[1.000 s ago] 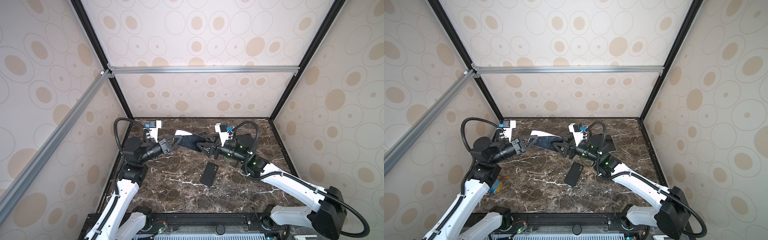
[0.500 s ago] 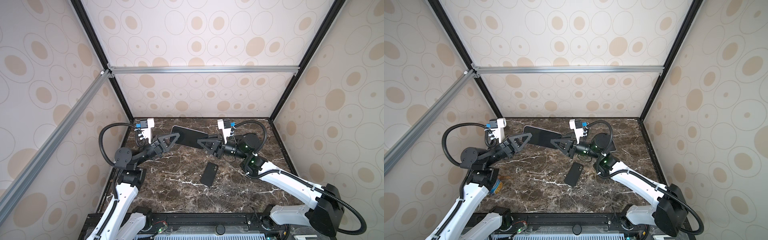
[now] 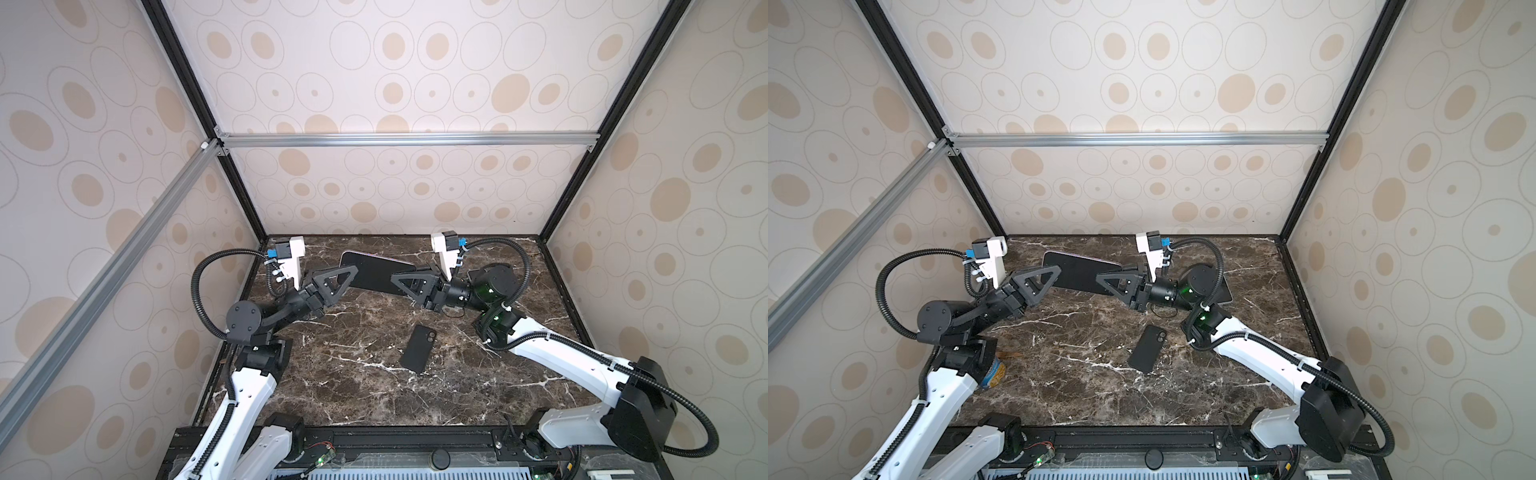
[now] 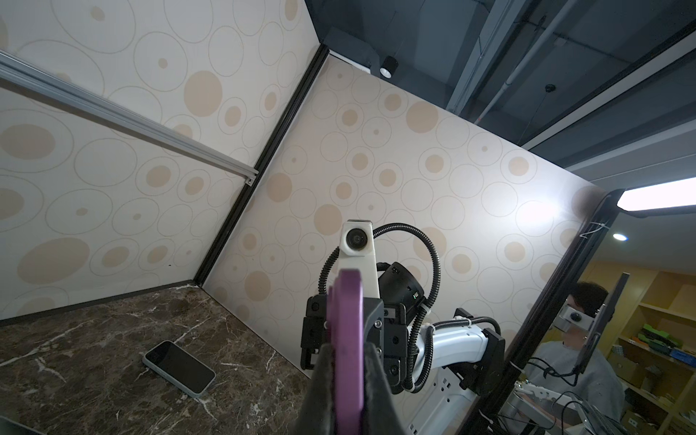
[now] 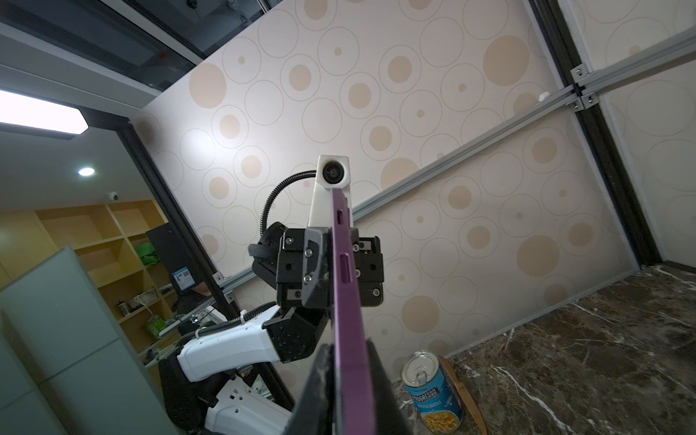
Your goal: Put the phone into the phone case
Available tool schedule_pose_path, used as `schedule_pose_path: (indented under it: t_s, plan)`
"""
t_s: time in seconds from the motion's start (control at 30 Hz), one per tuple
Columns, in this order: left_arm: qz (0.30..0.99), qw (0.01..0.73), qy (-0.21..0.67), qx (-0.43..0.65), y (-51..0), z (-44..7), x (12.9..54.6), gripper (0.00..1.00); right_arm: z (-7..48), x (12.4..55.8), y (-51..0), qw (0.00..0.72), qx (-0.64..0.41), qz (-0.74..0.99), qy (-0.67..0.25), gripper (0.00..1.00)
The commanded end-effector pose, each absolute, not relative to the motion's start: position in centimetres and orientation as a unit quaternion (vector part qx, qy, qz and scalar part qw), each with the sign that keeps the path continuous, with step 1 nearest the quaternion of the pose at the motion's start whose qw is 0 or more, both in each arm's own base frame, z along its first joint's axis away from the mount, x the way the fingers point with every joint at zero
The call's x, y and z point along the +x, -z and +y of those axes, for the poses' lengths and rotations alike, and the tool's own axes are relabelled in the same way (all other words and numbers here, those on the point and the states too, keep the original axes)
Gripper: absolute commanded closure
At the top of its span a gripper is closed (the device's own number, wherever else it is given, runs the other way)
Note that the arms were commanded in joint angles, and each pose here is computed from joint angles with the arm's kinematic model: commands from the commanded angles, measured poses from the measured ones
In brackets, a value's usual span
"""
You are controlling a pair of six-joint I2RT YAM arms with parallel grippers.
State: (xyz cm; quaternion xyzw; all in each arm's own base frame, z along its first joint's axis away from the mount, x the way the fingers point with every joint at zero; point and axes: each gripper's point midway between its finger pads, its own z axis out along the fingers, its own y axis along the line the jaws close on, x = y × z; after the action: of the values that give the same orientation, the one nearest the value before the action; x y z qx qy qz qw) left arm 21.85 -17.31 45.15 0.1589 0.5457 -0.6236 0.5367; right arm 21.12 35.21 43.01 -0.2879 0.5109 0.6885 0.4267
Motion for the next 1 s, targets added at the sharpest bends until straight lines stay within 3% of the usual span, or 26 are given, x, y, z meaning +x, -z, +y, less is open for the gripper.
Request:
schedule_pose_path:
  t_s: [0.0,0.07,0.2,0.33,0.37,0.63,0.8,0.97]
  plan:
    - [0.517,0.565,0.620,0.170,-46.9,-16.9,20.8,1.00,34.6,20.4,-45.4,0.454,-0.296,0.470,-0.697,0.93]
    - [0.525,0.569,0.611,0.165,-46.7,-16.8,21.3,1.00,34.6,20.4,-45.3,0.454,-0.294,0.472,-0.696,1.00]
    - [0.550,0.583,0.579,0.152,-46.3,-16.5,22.5,0.97,34.4,20.4,-45.0,0.454,-0.292,0.483,-0.690,1.00]
    - [0.590,0.608,0.514,0.135,-45.7,-15.8,24.4,0.44,33.4,20.7,-44.7,0.476,-0.278,0.502,-0.667,1.00]
    - [0.603,0.617,0.489,0.129,-45.5,-15.4,25.0,0.40,32.9,21.1,-44.4,0.485,-0.267,0.516,-0.654,1.00]
    - [0.673,0.644,0.335,0.141,-42.6,-13.5,28.2,0.37,27.1,22.2,-42.0,0.564,-0.219,0.627,-0.491,1.00]
    - [0.686,0.639,0.298,0.178,-40.7,-14.0,29.8,0.45,22.3,21.6,-40.8,0.607,-0.200,0.665,-0.386,1.00]
    - [0.682,0.639,0.268,0.234,-39.4,-16.1,30.4,0.46,18.1,21.2,-39.6,0.624,-0.183,0.703,-0.290,1.00]
